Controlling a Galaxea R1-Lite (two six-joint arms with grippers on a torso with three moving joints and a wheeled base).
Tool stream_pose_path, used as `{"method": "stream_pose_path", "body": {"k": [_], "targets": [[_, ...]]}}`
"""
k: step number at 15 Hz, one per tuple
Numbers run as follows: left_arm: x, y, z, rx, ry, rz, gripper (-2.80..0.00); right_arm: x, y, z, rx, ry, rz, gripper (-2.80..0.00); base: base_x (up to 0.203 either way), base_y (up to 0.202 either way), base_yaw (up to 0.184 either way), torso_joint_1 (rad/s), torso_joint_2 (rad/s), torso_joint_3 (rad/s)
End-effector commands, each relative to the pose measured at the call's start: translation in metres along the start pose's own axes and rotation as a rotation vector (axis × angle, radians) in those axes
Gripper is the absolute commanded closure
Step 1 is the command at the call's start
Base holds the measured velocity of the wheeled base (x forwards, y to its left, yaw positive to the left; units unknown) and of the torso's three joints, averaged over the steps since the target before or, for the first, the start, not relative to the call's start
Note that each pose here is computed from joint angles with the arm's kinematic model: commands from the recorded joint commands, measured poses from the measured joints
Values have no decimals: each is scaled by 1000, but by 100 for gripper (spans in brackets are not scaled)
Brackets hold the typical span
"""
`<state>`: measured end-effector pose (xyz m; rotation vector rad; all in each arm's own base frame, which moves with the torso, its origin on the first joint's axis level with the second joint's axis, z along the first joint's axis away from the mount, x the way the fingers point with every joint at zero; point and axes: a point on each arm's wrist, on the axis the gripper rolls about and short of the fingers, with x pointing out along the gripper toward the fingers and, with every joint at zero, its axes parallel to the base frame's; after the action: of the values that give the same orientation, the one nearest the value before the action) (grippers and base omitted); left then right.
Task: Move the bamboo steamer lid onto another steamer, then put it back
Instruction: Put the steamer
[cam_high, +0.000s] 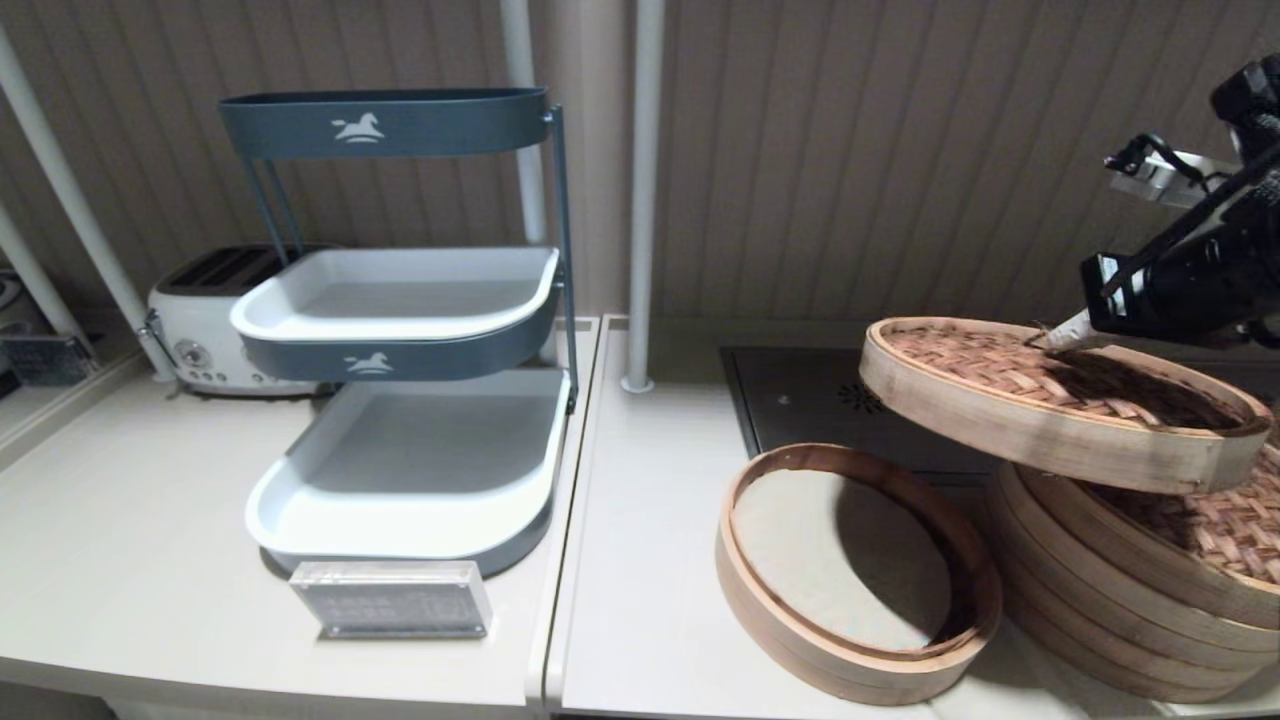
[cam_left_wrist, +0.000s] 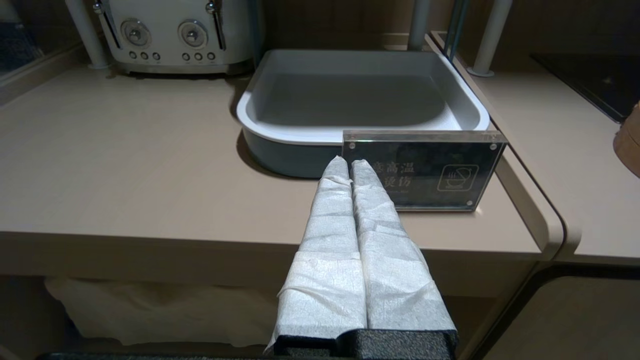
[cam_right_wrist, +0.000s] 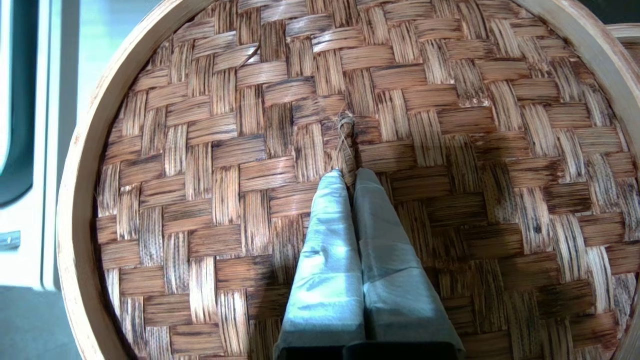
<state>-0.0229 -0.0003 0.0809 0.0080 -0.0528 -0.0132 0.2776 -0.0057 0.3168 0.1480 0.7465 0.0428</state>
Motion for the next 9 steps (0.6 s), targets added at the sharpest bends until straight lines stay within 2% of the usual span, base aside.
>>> {"method": "stream_pose_path", "body": {"k": [1, 9], "targets": [[2, 0, -8, 0, 25, -1, 0, 5, 8, -2, -16, 17, 20, 0, 0, 0, 0, 0, 0, 0], [2, 0, -8, 0, 25, -1, 0, 26, 45, -12, -72, 29, 42, 0, 0, 0, 0, 0, 0, 0]]}}
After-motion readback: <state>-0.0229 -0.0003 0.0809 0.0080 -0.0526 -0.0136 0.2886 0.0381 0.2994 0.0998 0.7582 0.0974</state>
